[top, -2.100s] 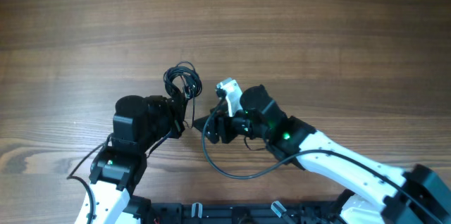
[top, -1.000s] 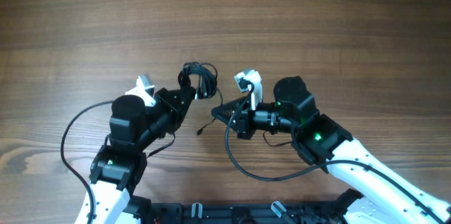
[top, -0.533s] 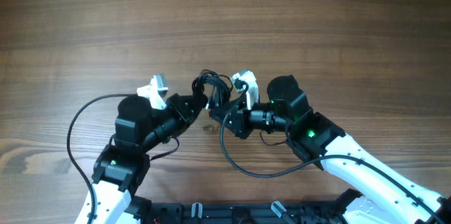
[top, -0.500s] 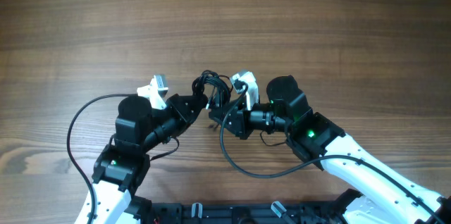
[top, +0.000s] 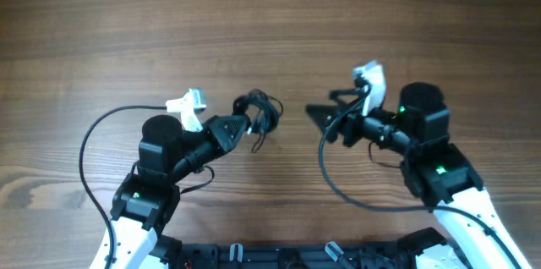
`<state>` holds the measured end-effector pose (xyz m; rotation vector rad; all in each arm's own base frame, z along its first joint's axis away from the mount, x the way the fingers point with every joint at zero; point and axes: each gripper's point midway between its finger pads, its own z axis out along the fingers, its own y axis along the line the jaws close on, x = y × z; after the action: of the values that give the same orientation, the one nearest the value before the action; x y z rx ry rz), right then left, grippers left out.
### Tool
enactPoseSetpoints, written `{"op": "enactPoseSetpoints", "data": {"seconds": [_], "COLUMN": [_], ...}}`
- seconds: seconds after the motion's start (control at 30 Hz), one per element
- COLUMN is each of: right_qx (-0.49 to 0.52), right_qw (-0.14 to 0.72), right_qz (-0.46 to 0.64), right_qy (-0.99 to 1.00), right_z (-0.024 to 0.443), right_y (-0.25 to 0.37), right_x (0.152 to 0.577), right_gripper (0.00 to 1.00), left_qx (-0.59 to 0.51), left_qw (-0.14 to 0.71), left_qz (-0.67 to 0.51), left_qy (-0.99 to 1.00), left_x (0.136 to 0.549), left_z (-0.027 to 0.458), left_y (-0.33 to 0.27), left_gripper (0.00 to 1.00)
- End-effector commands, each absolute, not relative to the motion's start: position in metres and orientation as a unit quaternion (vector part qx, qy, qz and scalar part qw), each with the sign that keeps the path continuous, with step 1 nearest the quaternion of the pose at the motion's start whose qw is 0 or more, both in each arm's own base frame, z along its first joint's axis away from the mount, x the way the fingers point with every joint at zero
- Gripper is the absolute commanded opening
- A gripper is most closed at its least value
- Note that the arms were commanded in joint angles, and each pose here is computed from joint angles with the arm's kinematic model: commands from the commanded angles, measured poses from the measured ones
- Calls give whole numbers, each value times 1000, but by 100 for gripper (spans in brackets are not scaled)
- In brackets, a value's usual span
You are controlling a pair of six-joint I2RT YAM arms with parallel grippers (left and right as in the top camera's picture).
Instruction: Untangle cables
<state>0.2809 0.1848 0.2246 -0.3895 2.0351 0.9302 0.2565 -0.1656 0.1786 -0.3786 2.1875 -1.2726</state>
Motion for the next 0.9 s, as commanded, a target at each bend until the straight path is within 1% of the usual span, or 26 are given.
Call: {"op": "enactPoseSetpoints", "data": {"seconds": [0.0, 0.1, 0.2, 0.33, 0.47, 0.57, 0.7, 0.77, 0.83, 0.87], "right_qx": [-172, -216, -275, -301, -298, -301, -295, -274, -256, -248], "right_qw": [431, 378, 310, 257, 245, 238, 253, 268, 278, 280], "right_qz": [365, 434, 530, 586, 596, 598, 560, 533, 530, 539], "right_qy": [807, 789, 740, 707, 704, 703, 731, 754, 760, 754], "right_z": [222, 212, 211, 208, 209, 209, 196, 188, 191, 198], "right_y": [185, 211, 234, 243, 243, 247, 262, 263, 260, 255], "right_x": [294, 282, 257, 242, 239, 235, 240, 251, 259, 262], "right_gripper": [77, 77, 76, 76, 76, 76, 76, 73, 71, 73], "left_qx": [-41, -39, -51, -87, -134, -161, -147, -141, -138, -142], "left_qw": [264, 257, 252, 242, 220, 210, 207, 201, 195, 195], "left_qz": [-517, -522, -522, -510, -503, -515, -539, -544, -545, -544], "left_qy": [814, 812, 813, 821, 825, 815, 803, 802, 803, 804], "left_x": [233, 230, 232, 240, 247, 255, 257, 254, 252, 253], "left_z": [189, 190, 188, 178, 166, 167, 177, 178, 177, 176], "left_y": [-187, -189, -188, -184, -182, -184, -191, -193, -194, -192], "left_gripper": [4, 4, 4, 4, 4, 4, 4, 4, 4, 4]}}
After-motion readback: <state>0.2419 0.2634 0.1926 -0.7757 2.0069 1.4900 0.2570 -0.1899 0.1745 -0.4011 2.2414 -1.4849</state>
